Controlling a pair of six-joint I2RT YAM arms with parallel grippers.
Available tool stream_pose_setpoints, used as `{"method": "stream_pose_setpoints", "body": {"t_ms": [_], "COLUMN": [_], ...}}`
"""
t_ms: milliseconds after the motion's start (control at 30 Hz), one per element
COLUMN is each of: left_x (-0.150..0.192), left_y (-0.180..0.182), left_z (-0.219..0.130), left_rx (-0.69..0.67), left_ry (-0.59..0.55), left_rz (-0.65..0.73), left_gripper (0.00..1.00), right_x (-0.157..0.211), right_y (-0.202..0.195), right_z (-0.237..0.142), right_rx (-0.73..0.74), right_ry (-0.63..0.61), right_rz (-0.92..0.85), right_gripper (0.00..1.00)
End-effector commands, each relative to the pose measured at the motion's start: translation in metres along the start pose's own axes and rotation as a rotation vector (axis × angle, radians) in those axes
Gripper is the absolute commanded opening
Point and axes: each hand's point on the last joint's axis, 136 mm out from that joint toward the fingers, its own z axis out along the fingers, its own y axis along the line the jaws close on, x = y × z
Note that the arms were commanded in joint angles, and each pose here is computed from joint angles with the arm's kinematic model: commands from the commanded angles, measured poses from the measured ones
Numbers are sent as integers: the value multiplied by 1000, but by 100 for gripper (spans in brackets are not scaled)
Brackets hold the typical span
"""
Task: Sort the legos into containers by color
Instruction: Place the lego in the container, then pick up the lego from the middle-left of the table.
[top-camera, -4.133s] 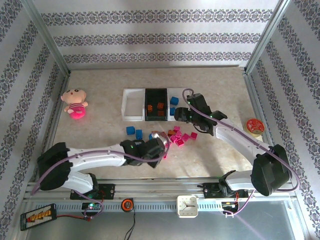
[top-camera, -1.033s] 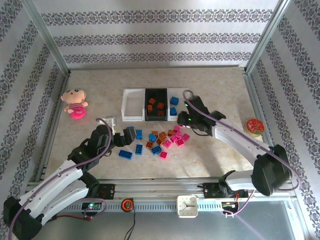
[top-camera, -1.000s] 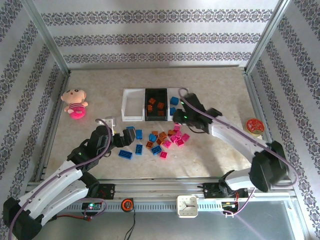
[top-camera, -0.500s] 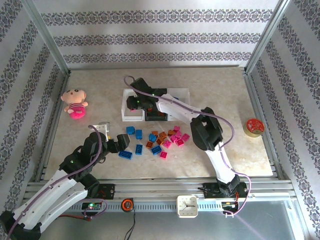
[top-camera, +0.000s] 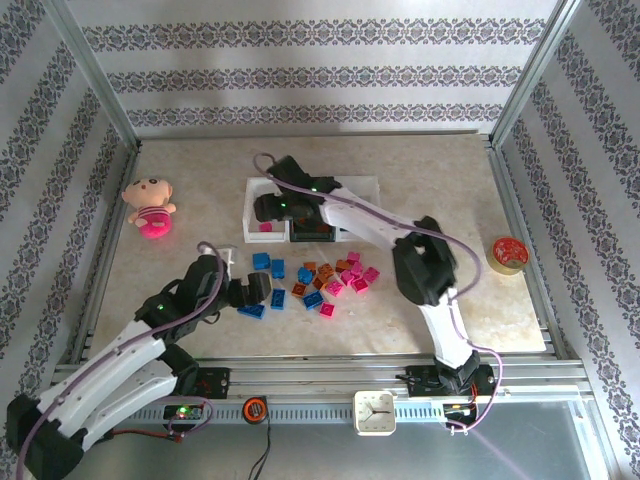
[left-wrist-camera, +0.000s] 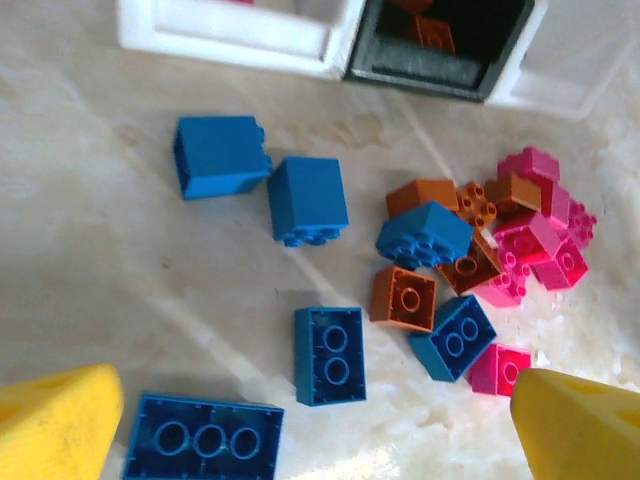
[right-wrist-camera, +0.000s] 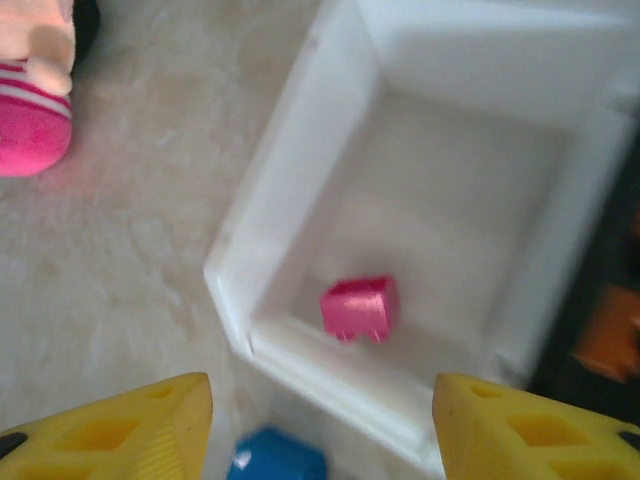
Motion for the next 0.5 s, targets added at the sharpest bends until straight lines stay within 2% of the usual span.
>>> {"method": "stream_pose_setpoints", "body": {"t_ms": [0,167,333,467], "left_x": [3,54,92,100], "left_y": [-46,-100,-131,-132], "left_z": [8,36,61,77], "left_rx": [126,150,210,173], "left_ry": [60,232,360,410], "left_rz": [110,320,370,393], "left_gripper": [96,89,83,76], "right_x": [-4,43,73,80], "right_y": [-22,-85,-130,-148], "right_z": [-46,-85,-117,-138], "right_rx": [9,86,147,162], "right_ry": [-93,-89,-115,-148], "right_rz": [34,130,200,237], "right_gripper": [60,61,61,62]}}
